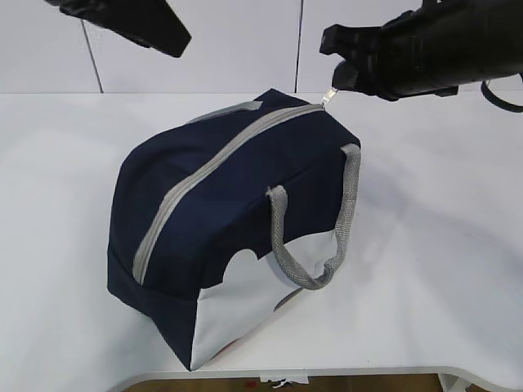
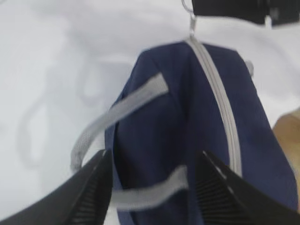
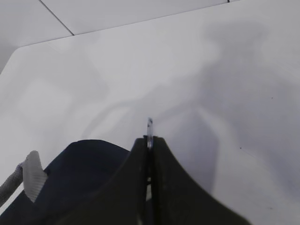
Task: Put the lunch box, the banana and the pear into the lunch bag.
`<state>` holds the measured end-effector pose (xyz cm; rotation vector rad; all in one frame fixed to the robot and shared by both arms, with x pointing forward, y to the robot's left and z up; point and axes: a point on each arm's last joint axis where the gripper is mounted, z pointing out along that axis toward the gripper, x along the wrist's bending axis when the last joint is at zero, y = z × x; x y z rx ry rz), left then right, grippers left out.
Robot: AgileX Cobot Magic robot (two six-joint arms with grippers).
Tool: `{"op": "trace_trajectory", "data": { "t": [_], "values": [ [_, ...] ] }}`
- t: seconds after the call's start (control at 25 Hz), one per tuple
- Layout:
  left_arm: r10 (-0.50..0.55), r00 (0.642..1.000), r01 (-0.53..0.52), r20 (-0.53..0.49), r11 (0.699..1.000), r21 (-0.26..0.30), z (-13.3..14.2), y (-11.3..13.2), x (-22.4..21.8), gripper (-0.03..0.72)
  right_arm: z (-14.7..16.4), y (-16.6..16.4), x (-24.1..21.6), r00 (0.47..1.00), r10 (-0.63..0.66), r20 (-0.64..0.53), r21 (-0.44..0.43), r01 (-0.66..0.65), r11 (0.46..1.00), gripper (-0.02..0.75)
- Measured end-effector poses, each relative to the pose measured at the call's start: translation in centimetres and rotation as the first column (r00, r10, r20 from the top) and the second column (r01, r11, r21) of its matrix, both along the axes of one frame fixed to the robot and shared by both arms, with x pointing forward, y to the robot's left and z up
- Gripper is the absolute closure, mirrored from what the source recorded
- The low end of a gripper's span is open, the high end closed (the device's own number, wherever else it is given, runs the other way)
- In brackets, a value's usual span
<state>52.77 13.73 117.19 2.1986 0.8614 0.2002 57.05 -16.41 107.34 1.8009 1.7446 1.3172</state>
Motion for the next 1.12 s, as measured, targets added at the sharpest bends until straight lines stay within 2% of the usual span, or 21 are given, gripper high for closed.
{"op": "trace_trajectory", "data": {
  "t": [0.12, 0.32, 0.52, 0.6, 1.12],
  "values": [
    [0.015, 0.998, -0.017, -0.064, 0.999, -0.027, -2.4, -1.6, 3.1, 0.259, 0.0, 0.0, 0.0, 1.000, -0.005, -0.010, 0.017, 0.005, 1.000, 0.737],
    [0.015, 0.993, -0.023, -0.120, 0.998, -0.065, -4.4, -3.3, 6.0, 0.259, 0.0, 0.1, 0.0, 1.000, -0.018, -0.025, 0.049, 0.019, 0.999, 0.737],
    [-0.020, 0.986, 0.010, -0.163, 0.998, -0.062, -6.8, -5.8, 7.6, 0.259, 0.0, 0.1, 0.0, 0.999, -0.024, -0.033, 0.068, 0.026, 0.997, 0.737],
    [-0.026, 0.982, 0.016, -0.187, 0.999, -0.052, -7.8, -6.3, 7.9, 0.259, 0.0, 0.1, 0.0, 0.999, -0.024, -0.033, 0.068, 0.026, 0.997, 0.737],
    [-0.052, 0.970, 0.046, -0.237, 0.998, -0.032, -10.2, -7.9, 8.1, 0.259, -0.6, 0.3, 0.3, 0.998, -0.032, -0.055, 0.082, 0.037, 0.996, 0.737]
  ]
}}
